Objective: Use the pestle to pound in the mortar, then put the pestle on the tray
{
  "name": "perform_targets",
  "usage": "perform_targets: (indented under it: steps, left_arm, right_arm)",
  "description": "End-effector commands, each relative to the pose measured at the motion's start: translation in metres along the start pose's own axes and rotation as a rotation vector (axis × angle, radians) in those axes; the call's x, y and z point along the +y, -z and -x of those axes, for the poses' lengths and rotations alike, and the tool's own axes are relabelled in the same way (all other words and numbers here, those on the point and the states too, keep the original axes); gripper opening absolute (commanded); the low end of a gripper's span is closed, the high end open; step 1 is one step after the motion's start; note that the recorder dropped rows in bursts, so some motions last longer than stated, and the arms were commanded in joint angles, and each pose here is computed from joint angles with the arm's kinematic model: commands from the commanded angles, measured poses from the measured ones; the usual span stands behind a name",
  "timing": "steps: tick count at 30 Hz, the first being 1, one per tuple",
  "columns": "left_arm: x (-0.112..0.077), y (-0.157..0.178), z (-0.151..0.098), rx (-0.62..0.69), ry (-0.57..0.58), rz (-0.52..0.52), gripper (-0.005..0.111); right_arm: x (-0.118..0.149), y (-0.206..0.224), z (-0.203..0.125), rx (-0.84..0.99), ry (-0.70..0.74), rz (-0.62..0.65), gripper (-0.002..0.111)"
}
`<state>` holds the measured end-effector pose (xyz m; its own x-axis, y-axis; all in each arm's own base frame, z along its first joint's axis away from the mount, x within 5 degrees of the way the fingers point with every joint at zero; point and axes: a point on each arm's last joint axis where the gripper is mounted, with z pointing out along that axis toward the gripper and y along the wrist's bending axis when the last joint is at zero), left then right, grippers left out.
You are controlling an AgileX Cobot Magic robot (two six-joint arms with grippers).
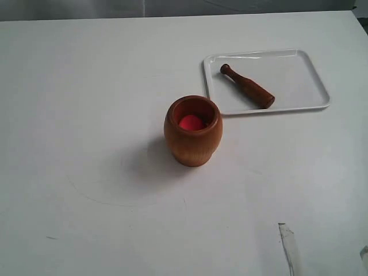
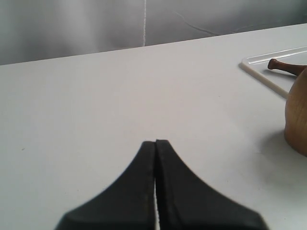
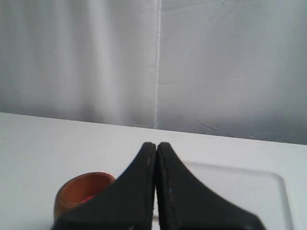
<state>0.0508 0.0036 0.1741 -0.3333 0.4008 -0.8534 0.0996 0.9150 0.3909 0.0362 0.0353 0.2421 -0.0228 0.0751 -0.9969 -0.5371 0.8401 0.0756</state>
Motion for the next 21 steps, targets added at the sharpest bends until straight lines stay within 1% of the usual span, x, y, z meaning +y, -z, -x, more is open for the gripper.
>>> perform_targets:
  steps: [1,5,13,16,18,21]
  left_arm:
    - [-0.001,0.000,0.000,-0.007,0.012,-0.008,0.000]
    - [-0.001,0.000,0.000,-0.007,0.012,-0.008,0.000]
    - [-0.001,0.000,0.000,-0.007,0.012,-0.008,0.000]
    - [-0.001,0.000,0.000,-0.007,0.012,-0.008,0.000]
    - [-0.001,0.000,0.000,-0.007,0.012,-0.008,0.000]
    - [-0.001,0.000,0.000,-0.007,0.012,-0.008,0.000]
  right_arm:
    - [-0.012,-0.004,-0.020,0.006,-0.011,-0.118,0.000]
    - [-0.020,-0.006,-0.035,0.001,-0.014,-0.188,0.000]
    - [-0.023,-0.006,-0.032,-0.031,-0.035,-0.215,0.000]
    - [-0.025,-0.005,-0.031,-0.042,0.021,-0.240,0.000]
    - [-0.025,-0.005,-0.031,-0.026,0.106,-0.250,0.000]
    - [-0.027,-0.004,-0.034,0.006,0.158,-0.269,0.000]
